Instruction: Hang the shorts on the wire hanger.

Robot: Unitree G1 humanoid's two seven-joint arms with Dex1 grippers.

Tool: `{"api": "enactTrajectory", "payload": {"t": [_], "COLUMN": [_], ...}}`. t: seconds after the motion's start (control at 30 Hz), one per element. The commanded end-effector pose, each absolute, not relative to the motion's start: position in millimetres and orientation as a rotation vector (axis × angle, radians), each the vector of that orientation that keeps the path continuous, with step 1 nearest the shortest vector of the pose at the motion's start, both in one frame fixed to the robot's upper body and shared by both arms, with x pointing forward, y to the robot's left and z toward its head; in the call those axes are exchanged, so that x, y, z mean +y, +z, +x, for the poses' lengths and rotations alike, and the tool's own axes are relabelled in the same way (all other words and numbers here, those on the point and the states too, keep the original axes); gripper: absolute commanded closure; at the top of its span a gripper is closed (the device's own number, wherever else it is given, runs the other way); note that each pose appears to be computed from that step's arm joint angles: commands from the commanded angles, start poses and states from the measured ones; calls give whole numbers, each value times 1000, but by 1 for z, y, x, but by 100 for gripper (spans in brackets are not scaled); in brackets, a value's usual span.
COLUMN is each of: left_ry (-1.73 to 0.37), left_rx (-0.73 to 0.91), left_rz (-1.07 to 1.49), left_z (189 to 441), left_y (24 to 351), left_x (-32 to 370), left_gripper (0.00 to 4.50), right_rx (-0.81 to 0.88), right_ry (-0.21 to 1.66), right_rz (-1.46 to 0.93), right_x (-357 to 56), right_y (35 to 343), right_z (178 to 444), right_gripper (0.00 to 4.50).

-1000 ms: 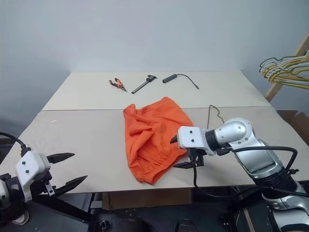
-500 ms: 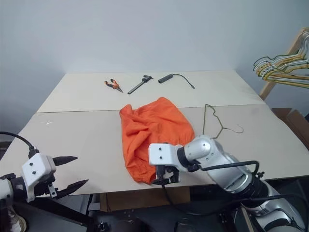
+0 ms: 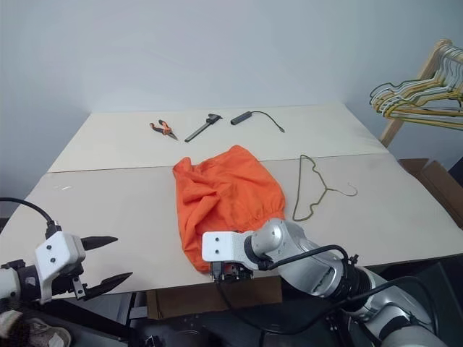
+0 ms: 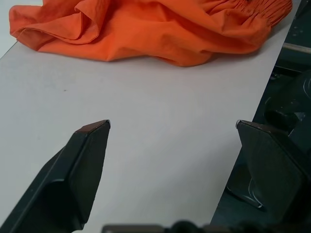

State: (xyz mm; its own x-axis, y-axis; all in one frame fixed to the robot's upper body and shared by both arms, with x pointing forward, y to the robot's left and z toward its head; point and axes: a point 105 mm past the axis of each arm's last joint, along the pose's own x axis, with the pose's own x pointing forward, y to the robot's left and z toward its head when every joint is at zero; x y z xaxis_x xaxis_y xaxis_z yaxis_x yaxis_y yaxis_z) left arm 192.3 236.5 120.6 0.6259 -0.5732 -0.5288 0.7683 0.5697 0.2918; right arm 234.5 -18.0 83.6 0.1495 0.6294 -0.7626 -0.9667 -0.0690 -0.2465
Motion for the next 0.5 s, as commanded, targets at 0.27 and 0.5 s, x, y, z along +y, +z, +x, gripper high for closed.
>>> {"api": "enactTrajectory", "payload": {"t": [0.27, 0.5], "left_ry": [-810, -826], "left_rx": [383, 367], "left_rz": [571, 588], "left_z": [195, 202], "left_y": [123, 123], "left_x": [237, 236], "left_gripper": [0, 0], "right_rx": [447, 281], "right_ry": [1312, 1406], "right_rz": [-980, -1334], "right_x": [-19, -87], "right_y": [81, 85], "right_z": [250, 257], "right_gripper": [445, 445]}}
